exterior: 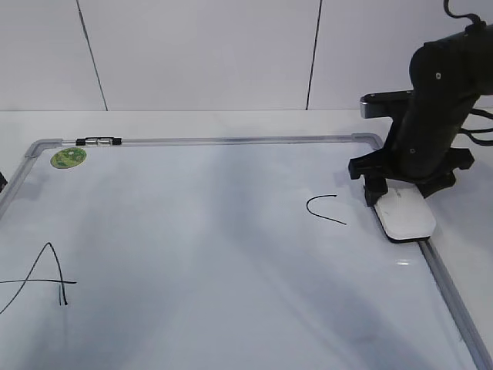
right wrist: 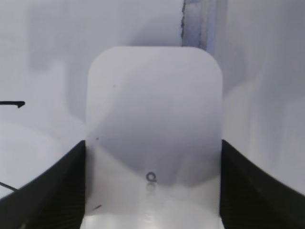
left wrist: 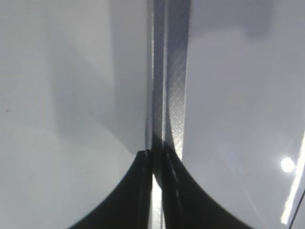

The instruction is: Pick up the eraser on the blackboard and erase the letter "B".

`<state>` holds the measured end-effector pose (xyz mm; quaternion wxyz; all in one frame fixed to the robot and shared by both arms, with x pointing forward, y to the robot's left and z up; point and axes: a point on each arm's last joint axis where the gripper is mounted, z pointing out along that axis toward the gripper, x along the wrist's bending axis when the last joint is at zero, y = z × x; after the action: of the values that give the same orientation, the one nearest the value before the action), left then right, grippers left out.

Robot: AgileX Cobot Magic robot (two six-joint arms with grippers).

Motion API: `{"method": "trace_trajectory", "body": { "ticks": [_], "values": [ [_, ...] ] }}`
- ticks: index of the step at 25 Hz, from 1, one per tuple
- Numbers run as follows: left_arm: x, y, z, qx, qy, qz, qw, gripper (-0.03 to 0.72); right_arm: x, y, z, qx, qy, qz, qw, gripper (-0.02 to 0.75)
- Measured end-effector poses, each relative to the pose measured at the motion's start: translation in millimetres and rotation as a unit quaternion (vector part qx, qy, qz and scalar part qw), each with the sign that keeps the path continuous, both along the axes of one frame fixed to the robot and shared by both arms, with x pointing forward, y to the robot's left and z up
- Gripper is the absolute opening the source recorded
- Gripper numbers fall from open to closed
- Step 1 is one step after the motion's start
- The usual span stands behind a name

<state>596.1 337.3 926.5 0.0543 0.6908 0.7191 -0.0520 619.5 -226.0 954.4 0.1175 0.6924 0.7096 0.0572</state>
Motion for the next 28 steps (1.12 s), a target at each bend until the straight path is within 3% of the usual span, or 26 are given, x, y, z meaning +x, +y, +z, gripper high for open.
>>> {"method": "trace_trajectory", "body": {
  "ticks": [13, 22, 28],
  "values": [
    [0.0, 0.0, 0.0, 0.0, 0.0, 0.0, 1.0, 0.031, 0.3, 2.0, -6.7, 0.008, 0.021, -0.009, 1.0, 0.539],
    [0.2, 0.0, 0.0, 0.0, -0.001, 0.0, 1.0, 0.031, 0.7, 5.5, -7.8, 0.021, 0.024, 0.042, 0.999, 0.539],
    [0.3, 0.1, 0.0, 0.0, -0.002, 0.0, 1.0, 0.031, 0.5, 6.8, -7.8, 0.03, 0.025, 0.034, 0.999, 0.539]
  ]
}}
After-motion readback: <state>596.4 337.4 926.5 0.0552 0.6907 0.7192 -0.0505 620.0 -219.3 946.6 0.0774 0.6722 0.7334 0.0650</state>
